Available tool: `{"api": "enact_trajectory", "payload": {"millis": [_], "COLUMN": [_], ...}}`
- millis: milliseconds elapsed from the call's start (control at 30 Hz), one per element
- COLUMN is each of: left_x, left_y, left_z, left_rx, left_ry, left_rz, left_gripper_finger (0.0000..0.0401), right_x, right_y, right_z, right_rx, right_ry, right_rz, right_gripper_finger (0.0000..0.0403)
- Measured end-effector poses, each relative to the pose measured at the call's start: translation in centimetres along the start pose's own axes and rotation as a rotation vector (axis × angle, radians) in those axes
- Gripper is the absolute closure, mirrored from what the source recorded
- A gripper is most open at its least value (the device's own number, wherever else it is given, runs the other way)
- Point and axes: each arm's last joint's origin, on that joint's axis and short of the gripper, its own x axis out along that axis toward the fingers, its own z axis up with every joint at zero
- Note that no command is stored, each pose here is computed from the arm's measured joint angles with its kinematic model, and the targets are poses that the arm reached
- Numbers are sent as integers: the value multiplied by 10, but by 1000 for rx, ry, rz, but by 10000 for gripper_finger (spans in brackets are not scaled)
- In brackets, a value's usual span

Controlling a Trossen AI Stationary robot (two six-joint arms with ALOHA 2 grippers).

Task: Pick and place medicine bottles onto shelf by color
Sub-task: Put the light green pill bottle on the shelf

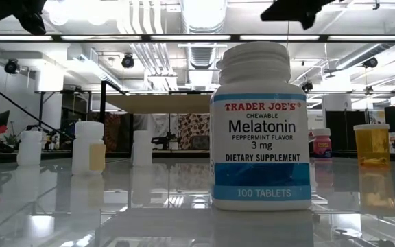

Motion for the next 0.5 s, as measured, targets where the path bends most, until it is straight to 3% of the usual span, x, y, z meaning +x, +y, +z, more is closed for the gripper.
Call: {"api": "enact_trajectory", "payload": {"millis": [100,500], "left_x": [0,0], "left_y": [0,0], "left_z": [0,0], "left_rx": [0,-1], "left_ry": [0,0], "left_rz": [0,0], "left_gripper_finger": [343,343], "right_x": [9,56], "right_y": [3,23], "right_z": [11,21], "right_rx": [-20,-117], "right_ry": [28,373], "right_rz": [64,196], "right_gripper_finger": [394,393]}}
